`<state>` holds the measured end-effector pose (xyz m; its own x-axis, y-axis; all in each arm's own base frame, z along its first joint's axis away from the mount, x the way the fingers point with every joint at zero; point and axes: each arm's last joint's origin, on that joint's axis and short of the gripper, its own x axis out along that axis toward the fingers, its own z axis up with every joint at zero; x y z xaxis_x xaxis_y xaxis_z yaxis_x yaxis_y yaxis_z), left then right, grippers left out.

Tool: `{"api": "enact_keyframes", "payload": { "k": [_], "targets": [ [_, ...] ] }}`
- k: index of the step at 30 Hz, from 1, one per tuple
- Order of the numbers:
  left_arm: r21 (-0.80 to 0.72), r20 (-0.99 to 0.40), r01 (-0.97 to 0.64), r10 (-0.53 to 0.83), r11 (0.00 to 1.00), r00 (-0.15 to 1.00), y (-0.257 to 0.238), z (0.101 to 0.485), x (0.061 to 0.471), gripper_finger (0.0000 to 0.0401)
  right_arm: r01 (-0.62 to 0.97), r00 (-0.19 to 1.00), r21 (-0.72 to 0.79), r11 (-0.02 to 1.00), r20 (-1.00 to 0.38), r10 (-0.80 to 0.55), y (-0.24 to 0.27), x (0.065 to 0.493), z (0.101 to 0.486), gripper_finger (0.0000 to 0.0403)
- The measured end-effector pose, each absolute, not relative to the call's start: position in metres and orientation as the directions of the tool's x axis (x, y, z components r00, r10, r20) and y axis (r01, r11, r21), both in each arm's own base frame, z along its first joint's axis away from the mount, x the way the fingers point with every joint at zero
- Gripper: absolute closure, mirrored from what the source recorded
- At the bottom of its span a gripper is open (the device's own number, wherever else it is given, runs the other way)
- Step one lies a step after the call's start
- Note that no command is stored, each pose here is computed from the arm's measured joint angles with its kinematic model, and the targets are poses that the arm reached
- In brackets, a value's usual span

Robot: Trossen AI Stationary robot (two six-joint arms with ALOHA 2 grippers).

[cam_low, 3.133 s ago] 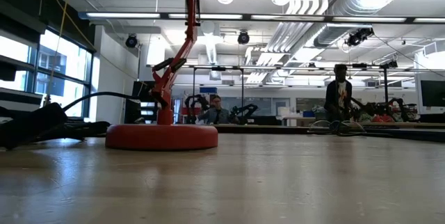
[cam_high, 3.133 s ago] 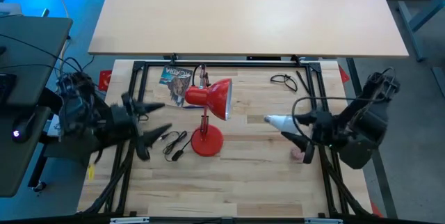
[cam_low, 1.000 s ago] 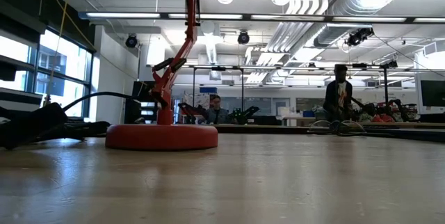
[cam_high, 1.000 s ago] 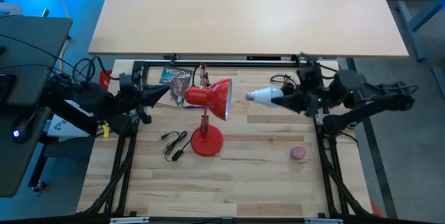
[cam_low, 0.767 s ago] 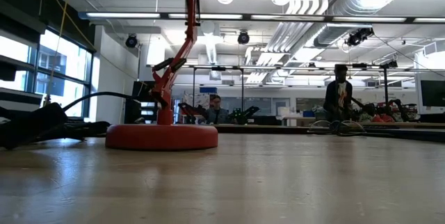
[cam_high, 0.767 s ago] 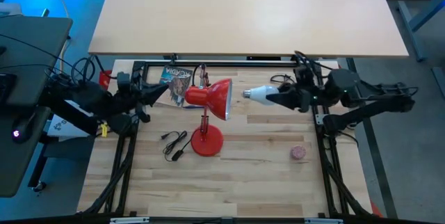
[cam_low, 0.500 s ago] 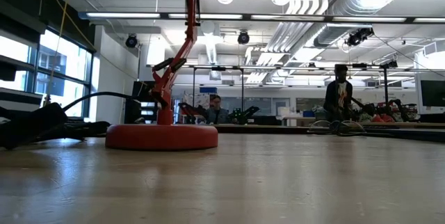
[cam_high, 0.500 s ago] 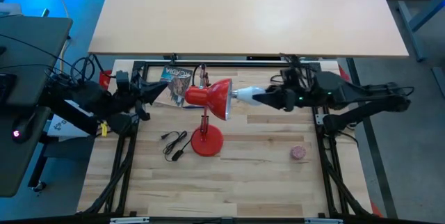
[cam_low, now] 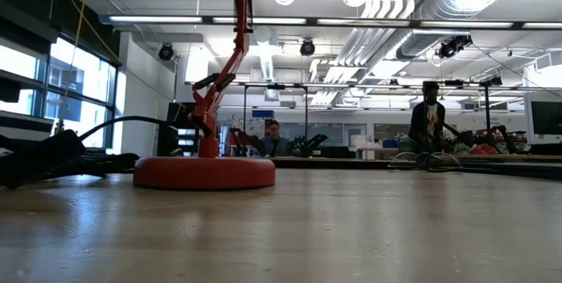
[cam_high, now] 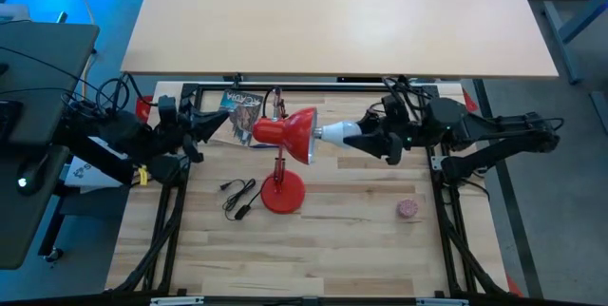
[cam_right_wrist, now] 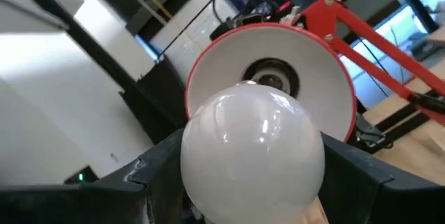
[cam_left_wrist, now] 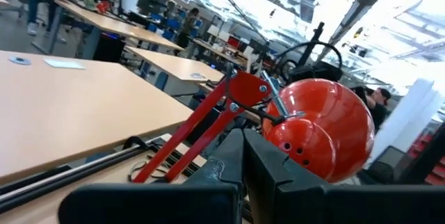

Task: Screw lightbulb
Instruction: Insert the lightbulb on the lamp

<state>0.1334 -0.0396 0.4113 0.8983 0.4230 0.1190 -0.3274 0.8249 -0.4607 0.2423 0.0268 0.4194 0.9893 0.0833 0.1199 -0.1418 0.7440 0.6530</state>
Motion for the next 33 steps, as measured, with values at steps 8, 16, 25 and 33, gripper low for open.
{"api": "enact_keyframes", "payload": {
  "k": [8,16,25,33],
  "targets": [
    [-0.459,0.108,-0.369,0.463,0.808,0.880,-0.040,0.410,0.136,0.0401,-0.161,0.987,0.683,0.712,0.114,0.114,0.027,0.242,0.419,0.0153],
    [-0.443,0.092,-0.382,0.465,0.811,0.880,-0.042,0.407,0.140,0.0401,-0.124,0.992,0.734,0.668,0.090,0.085,0.027,0.245,0.416,0.0153],
    [-0.465,0.083,-0.411,0.500,0.784,0.862,-0.042,0.406,0.141,0.0401,-0.123,0.992,0.718,0.686,0.117,0.056,0.026,0.253,0.415,0.0153],
    [-0.466,0.080,-0.426,0.517,0.775,0.852,-0.041,0.406,0.141,0.0401,-0.154,0.988,0.747,0.647,0.133,0.081,0.031,0.273,0.405,0.0153]
  ]
}}
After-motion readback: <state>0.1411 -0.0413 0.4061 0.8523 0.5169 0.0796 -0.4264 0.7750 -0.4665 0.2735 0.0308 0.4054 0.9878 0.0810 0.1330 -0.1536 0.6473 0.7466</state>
